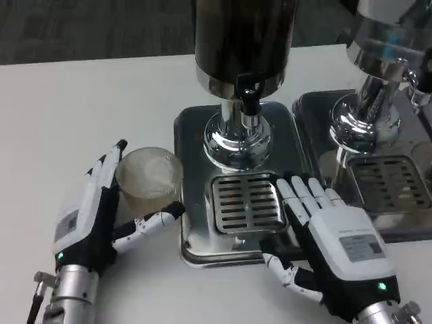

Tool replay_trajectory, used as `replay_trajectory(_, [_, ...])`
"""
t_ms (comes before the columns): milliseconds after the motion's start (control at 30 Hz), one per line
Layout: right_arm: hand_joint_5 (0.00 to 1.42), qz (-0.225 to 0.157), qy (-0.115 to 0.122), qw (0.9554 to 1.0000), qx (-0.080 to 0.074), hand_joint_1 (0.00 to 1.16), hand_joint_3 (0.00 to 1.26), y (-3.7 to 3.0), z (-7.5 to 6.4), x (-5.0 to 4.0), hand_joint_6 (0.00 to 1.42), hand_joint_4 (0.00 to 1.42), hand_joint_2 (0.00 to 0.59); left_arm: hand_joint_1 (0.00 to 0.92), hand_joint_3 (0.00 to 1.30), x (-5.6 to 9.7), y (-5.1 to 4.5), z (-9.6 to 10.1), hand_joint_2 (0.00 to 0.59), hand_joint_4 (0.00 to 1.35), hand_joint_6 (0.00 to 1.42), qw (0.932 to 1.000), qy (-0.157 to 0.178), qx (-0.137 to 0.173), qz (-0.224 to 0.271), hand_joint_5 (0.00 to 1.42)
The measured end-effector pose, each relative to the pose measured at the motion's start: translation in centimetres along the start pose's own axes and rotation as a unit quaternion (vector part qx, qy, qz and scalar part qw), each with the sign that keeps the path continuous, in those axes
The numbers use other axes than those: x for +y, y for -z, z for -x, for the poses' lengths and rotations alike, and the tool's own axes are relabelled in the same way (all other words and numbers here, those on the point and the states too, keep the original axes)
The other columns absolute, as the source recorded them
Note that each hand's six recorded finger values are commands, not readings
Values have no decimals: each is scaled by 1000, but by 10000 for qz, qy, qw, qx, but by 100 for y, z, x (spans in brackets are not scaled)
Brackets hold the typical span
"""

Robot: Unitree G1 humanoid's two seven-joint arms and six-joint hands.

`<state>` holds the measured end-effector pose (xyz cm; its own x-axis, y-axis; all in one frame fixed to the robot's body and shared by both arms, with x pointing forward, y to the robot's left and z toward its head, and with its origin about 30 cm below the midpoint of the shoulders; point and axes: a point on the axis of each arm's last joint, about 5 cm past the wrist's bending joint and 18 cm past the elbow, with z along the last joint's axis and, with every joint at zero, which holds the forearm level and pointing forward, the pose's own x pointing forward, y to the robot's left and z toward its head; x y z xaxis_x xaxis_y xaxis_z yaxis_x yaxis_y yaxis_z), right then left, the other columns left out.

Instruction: Grasp the cup under the faucet to collect the drink, then remove the cup.

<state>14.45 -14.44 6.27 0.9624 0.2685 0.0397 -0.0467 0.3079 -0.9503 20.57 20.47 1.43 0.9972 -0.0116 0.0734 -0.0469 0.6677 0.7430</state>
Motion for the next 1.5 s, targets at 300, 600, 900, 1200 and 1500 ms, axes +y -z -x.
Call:
replay_trajectory(300, [0, -76, -52, 10000, -30, 267, 44, -9, -7, -29, 76, 0, 440, 322, 0, -59, -42, -29, 50, 0, 250, 9999, -159, -59, 9, 203])
replay_trajectory(600, [0, -80, -84, 9999, -44, 266, 44, -12, -8, -36, 83, 0, 439, 439, 172, -95, -58, -36, 72, 403, 847, 9992, -385, -53, 87, 659])
replay_trajectory(900, [0, -159, -86, 9998, -22, 265, 44, -13, -9, -36, 103, 0, 439, 509, 396, -151, -86, -14, 73, 634, 1073, 9974, -676, -241, 13, 858])
replay_trajectory(1200, [0, -172, -75, 9998, -26, 265, 44, -14, -18, -40, 109, 0, 439, 556, 525, -198, -81, 25, 56, 748, 1188, 9941, -1011, -328, -198, 947])
replay_trajectory(1500, [0, -175, -65, 9998, -27, 264, 44, -15, -27, -40, 111, 0, 439, 645, 543, -222, -75, 46, 10, 751, 1213, 9917, -1211, -314, -294, 951])
